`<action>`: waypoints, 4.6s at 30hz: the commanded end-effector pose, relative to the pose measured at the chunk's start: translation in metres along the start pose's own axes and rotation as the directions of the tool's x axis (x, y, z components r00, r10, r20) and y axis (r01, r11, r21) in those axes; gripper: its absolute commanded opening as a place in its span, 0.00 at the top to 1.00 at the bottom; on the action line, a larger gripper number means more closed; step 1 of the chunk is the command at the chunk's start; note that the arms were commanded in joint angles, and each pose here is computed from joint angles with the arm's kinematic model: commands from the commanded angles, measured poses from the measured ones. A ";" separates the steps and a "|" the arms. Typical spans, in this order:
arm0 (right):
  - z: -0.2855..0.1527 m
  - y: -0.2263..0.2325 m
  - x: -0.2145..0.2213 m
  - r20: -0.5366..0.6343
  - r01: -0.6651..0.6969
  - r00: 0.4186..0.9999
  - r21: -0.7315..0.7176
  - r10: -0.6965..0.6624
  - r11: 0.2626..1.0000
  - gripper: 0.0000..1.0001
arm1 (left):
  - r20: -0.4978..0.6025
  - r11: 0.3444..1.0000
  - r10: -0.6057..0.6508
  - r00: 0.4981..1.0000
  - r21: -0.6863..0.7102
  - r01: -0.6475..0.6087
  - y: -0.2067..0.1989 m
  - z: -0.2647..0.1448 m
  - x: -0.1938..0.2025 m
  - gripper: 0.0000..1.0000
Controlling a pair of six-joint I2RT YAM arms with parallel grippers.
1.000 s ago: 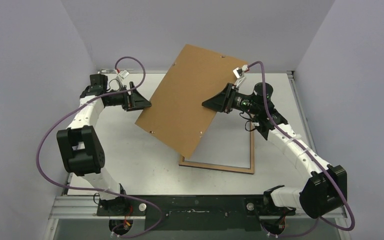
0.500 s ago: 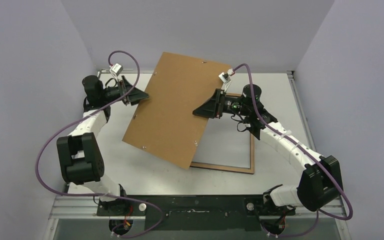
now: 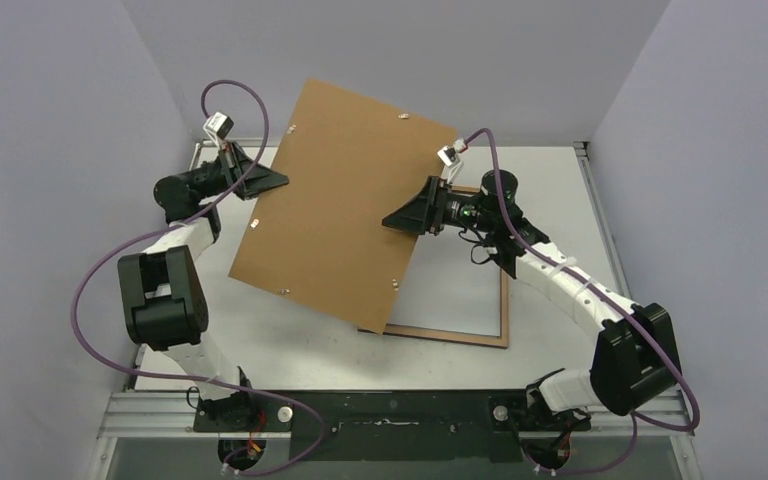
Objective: Put the photo into the frame
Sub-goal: Turn over the photo frame item at the center of the board, then place the photo frame item in the photo frame.
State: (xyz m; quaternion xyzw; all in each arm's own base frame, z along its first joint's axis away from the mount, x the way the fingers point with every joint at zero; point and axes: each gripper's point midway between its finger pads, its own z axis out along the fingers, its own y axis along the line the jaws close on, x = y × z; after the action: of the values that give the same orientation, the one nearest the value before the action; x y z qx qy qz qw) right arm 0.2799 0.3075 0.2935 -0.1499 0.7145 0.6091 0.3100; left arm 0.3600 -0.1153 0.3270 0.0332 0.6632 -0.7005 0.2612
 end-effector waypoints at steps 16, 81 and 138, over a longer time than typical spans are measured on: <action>-0.019 0.062 -0.025 0.309 0.082 0.951 -0.238 -0.005 0.968 0.51 | 0.278 0.977 0.205 0.938 -0.005 -0.212 -0.040 -0.027 -0.031 1.00; -0.172 -0.118 -0.056 0.215 -0.241 0.962 0.395 0.166 0.886 0.95 | -0.424 0.634 0.218 0.879 -0.623 -0.458 0.197 0.037 0.073 0.33; -0.156 -0.121 -0.016 0.159 -0.299 0.953 0.363 0.258 0.883 0.95 | -0.421 0.620 0.220 0.880 -0.636 -0.460 0.201 0.035 0.071 0.35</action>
State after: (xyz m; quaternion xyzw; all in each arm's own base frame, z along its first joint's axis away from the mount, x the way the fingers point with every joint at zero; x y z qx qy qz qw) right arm 0.3270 0.1204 0.1924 0.0992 0.8357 0.4785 0.2507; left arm 0.3835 -0.1671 0.1027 0.1500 0.9051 -0.3093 0.2501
